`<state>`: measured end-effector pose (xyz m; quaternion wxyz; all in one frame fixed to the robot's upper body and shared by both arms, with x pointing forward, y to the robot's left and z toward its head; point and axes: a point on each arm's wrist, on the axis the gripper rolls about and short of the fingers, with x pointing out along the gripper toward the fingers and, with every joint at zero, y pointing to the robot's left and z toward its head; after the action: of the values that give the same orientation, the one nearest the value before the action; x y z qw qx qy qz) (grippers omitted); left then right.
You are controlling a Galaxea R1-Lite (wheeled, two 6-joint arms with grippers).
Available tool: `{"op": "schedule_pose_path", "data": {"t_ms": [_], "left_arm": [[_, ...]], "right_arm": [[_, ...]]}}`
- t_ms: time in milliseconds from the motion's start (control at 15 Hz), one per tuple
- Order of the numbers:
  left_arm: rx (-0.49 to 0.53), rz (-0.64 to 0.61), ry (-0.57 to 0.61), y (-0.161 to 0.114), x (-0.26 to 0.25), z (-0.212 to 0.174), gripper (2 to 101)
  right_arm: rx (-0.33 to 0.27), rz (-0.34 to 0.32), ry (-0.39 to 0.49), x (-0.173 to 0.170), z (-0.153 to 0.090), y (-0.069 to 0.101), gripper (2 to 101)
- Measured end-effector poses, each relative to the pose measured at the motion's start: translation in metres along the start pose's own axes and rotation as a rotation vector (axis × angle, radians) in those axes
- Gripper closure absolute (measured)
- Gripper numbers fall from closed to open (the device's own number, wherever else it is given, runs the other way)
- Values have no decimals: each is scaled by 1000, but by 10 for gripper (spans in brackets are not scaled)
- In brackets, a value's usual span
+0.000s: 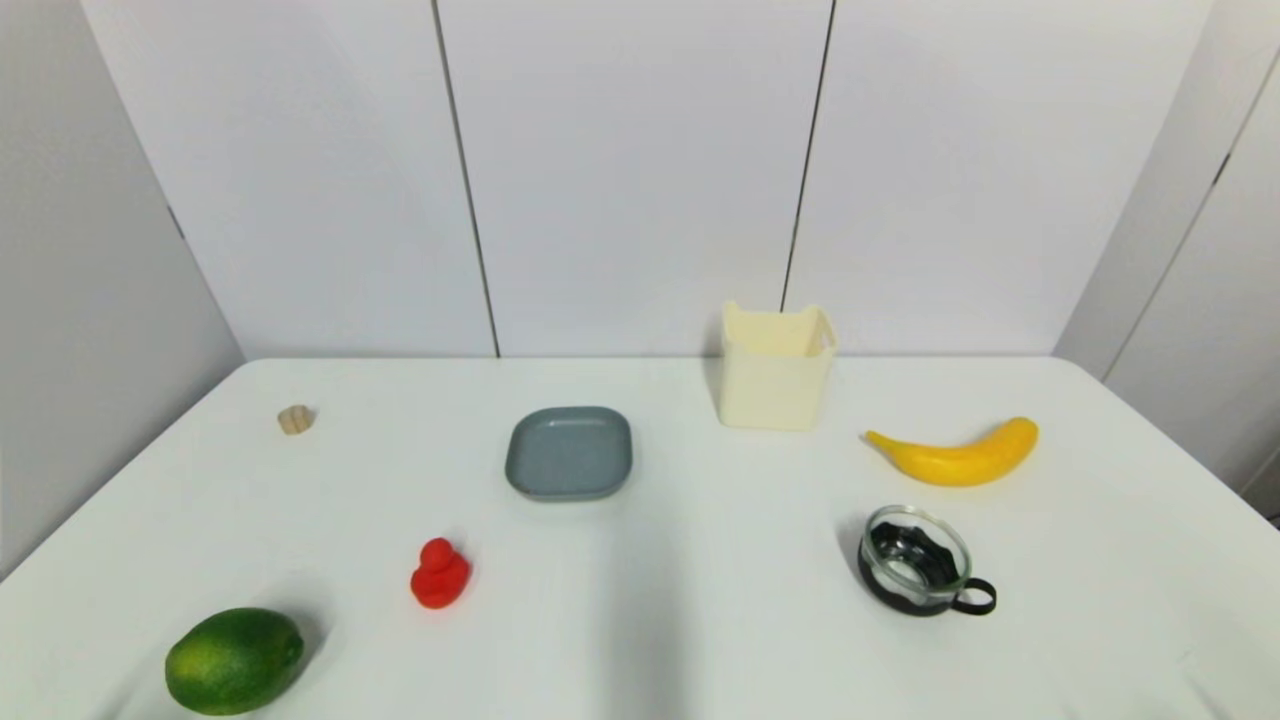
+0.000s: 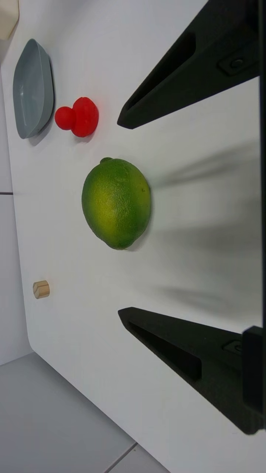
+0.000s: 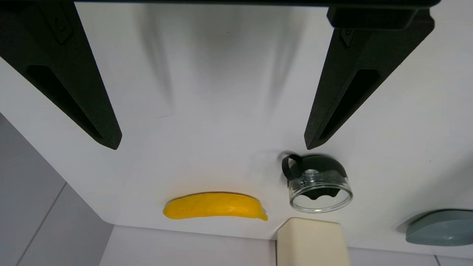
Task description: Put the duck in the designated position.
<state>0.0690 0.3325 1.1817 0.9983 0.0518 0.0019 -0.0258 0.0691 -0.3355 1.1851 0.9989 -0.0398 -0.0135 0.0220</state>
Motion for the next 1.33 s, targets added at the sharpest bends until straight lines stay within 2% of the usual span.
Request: {"op": "schedule_pose_path", "data": {"t_ms": [1333], "left_arm": [[-1, 0, 0, 0, 0, 0, 53]], "right_arm": [[0, 0, 0, 0, 0, 0, 43]]}}
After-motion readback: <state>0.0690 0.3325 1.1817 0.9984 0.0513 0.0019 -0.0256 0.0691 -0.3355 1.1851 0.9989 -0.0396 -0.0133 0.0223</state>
